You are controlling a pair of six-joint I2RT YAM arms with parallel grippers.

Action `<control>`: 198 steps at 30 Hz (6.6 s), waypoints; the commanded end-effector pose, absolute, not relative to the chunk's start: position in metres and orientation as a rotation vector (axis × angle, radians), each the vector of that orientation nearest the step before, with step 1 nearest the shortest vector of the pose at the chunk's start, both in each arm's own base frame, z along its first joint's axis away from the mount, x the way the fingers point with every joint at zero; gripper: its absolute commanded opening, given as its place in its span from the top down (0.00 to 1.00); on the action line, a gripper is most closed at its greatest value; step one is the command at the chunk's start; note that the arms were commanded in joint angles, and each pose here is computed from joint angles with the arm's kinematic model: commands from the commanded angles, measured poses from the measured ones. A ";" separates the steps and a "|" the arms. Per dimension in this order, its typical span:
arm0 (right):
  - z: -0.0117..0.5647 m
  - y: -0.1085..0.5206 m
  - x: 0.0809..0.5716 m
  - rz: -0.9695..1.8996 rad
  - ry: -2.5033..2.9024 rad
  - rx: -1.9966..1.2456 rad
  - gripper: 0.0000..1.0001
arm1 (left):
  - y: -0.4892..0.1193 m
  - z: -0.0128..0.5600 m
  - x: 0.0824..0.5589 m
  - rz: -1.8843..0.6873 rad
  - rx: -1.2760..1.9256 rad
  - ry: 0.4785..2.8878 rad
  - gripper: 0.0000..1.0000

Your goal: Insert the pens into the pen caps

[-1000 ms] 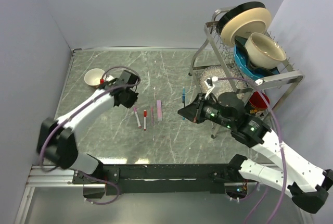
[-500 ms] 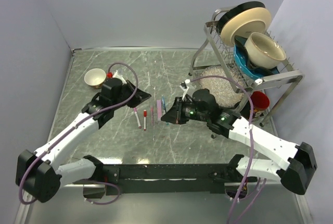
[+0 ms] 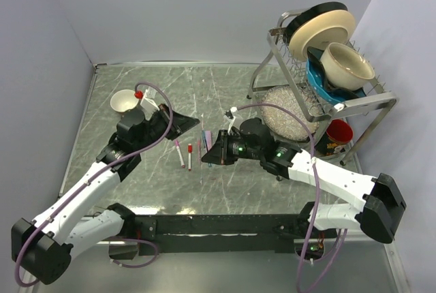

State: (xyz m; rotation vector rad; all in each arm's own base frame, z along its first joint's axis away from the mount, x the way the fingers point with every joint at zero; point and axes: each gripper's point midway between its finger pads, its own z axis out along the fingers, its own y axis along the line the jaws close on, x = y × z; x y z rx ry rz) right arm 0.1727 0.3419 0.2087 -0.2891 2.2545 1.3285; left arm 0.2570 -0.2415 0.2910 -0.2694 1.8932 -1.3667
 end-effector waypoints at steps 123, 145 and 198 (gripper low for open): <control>0.251 0.366 0.166 1.379 2.150 -0.324 1.00 | -0.223 0.313 0.257 -1.290 -0.300 1.797 0.99; 0.263 0.367 0.172 1.359 2.121 -0.324 1.00 | -0.231 0.310 0.224 -1.398 -0.151 1.816 0.99; 0.348 0.355 0.152 1.283 1.800 -0.526 1.00 | -0.230 0.433 0.198 -1.388 0.160 1.582 0.30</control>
